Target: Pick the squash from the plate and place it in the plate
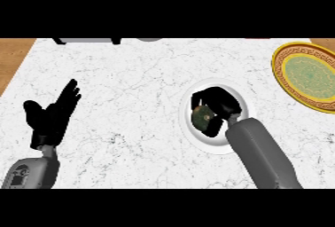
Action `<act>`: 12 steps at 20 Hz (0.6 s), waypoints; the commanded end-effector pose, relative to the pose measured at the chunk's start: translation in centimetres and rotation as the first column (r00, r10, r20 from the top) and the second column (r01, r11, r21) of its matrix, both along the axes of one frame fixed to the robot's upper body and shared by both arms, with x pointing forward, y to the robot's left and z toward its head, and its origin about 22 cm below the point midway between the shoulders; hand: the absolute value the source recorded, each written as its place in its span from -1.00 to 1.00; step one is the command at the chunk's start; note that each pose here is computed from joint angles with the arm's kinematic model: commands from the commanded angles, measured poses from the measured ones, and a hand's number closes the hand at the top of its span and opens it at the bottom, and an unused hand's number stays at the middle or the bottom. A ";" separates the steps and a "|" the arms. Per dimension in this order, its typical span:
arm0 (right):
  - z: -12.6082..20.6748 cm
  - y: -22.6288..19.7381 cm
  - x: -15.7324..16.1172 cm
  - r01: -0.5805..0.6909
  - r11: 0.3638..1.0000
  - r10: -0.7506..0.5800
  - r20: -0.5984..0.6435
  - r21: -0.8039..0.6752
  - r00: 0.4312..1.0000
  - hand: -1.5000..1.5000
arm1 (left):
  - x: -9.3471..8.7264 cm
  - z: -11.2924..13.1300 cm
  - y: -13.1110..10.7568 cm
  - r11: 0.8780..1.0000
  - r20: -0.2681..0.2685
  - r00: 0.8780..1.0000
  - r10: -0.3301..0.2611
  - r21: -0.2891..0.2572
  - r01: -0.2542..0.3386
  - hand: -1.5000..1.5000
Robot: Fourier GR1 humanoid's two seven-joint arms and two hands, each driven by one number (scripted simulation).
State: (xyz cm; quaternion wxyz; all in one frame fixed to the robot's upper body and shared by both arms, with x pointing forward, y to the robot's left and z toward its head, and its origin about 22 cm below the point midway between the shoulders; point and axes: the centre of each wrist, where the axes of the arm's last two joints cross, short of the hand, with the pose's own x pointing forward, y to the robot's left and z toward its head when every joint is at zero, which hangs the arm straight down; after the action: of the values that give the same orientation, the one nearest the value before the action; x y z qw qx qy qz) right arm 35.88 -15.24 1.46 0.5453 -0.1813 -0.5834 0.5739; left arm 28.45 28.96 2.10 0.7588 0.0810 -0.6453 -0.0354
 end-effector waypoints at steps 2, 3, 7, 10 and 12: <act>4.4 -6.2 3.2 0.326 0.945 -0.326 0.172 0.024 0.930 1.00 | 0.4 0.2 0.6 1.000 0.008 1.000 0.003 0.011 -0.003 0.00; 3.8 -4.5 3.0 0.353 0.934 -0.355 0.214 0.051 0.910 1.00 | 0.6 -0.5 -0.8 1.000 -0.006 1.000 0.000 -0.005 0.000 0.00; 8.2 -7.1 3.5 0.438 0.877 -0.477 0.469 0.199 0.743 1.00 | 0.6 0.7 -0.1 1.000 -0.007 1.000 -0.008 -0.002 0.008 0.00; 7.6 -8.2 2.3 0.520 0.822 -0.552 0.544 0.231 0.632 1.00 | -1.0 -2.0 -1.2 1.000 -0.021 1.000 0.010 -0.025 -0.011 0.00; 10.4 -10.6 3.1 0.585 0.765 -0.618 0.561 0.269 0.551 1.00 | -0.1 -0.2 -0.7 1.000 0.015 1.000 0.009 0.006 -0.009 0.00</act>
State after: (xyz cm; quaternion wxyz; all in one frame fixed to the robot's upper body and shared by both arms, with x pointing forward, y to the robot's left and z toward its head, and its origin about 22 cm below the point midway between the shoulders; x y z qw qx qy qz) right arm 38.92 -23.08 9.59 0.5079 -0.4701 -0.6485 0.3171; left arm 28.16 28.90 1.61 0.7600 0.0810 -0.6441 -0.0329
